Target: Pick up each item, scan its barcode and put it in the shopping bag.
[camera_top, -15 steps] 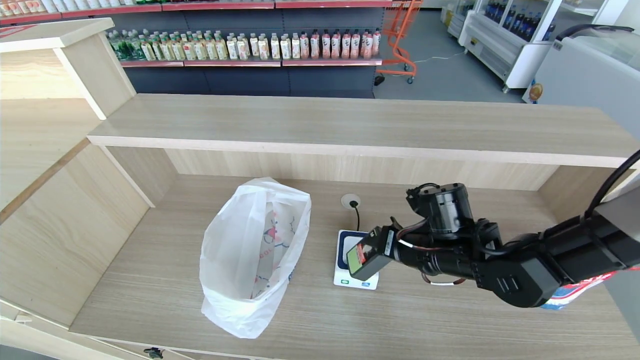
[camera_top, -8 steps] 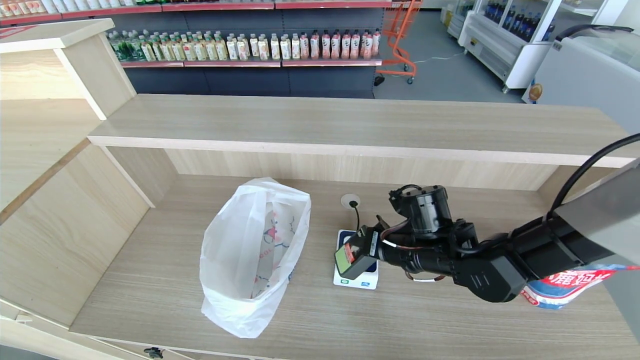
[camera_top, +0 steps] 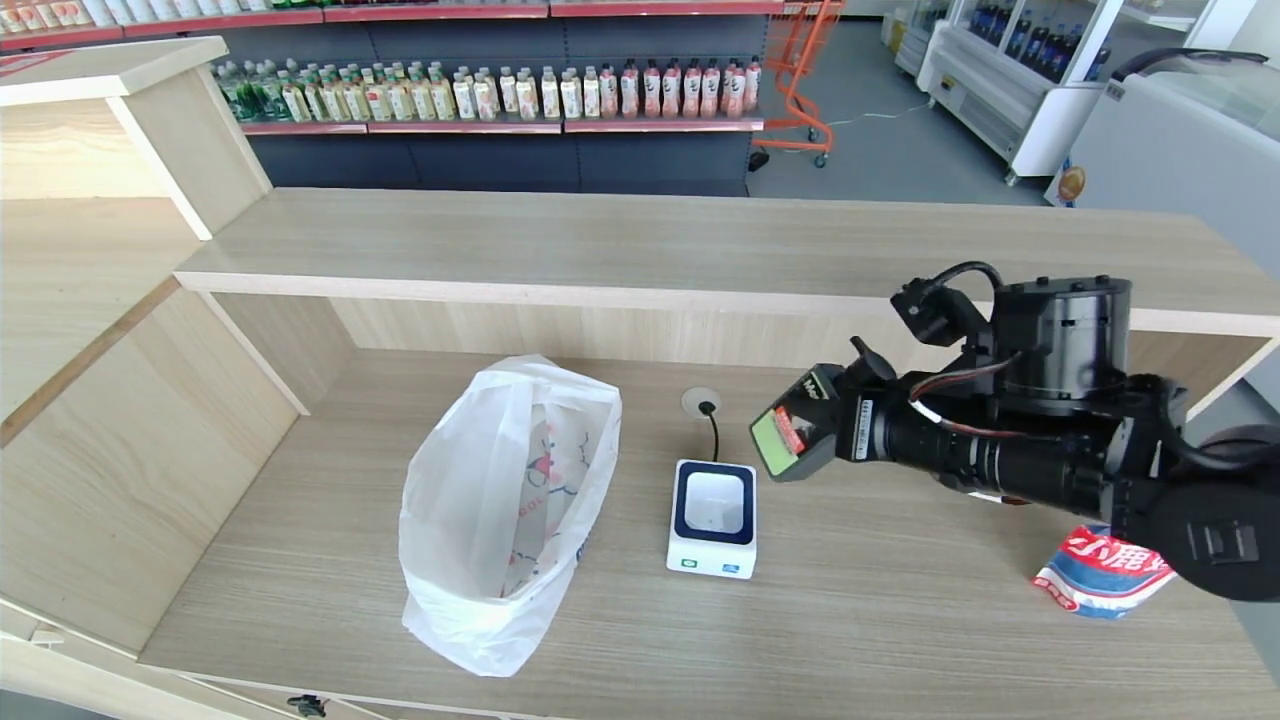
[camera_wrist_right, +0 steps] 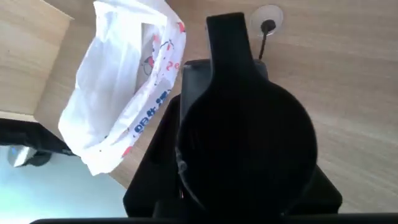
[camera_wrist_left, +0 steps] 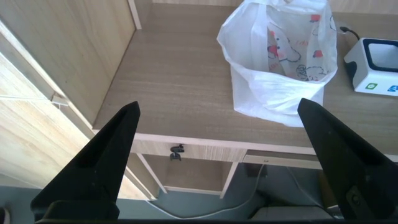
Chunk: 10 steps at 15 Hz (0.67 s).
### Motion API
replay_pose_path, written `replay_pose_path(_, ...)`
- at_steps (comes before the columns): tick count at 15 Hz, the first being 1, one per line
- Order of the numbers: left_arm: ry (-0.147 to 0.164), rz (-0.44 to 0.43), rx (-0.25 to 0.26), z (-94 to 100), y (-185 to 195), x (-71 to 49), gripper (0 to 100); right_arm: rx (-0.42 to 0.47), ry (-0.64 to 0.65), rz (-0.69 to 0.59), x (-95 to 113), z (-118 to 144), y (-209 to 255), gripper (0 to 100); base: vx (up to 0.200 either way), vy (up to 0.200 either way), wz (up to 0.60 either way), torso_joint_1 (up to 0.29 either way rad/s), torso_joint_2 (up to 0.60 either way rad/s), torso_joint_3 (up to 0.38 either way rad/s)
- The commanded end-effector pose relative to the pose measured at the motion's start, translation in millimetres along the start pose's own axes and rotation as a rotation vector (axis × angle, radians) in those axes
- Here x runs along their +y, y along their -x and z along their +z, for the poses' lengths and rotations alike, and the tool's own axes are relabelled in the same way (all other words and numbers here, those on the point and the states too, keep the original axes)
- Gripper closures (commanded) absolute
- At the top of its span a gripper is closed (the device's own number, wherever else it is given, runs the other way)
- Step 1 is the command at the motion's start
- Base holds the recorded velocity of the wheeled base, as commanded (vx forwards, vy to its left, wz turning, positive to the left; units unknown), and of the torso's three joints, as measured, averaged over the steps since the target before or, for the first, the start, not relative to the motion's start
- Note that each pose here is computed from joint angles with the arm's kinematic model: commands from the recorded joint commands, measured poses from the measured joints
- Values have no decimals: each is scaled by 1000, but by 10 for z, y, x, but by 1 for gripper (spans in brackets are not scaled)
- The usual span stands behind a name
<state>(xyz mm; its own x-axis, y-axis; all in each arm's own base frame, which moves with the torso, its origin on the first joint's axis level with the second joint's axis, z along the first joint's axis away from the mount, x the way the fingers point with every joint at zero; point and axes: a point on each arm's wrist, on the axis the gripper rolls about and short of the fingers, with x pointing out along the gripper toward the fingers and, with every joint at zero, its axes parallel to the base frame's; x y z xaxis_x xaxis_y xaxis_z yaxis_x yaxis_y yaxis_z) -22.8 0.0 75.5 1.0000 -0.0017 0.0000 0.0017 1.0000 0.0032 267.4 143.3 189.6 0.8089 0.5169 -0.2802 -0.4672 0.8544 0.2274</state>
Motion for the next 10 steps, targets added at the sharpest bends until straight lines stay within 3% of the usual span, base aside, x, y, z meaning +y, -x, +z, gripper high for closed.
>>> replay_pose_path(1, 0, 2, 0, 0, 0, 0, 0, -83, 185, -57, -116, 59, 611, 100, 0, 0, 0, 0, 0, 0)
replay_pose_path(2, 0, 0, 0, 0, 0, 0, 0, -75, 274, -59, -123, -62, 761, 100, 0, 0, 0, 0, 0, 0)
replay_pose_path(3, 0, 0, 0, 0, 0, 0, 0, -83, 277, -51, -98, -83, 820, 100, 0, 0, 0, 0, 0, 0)
replay_pose_path(10, -8, 0, 0, 0, 0, 0, 0, -73, 182, -60, -89, -127, 854, 100, 0, 0, 0, 0, 0, 0)
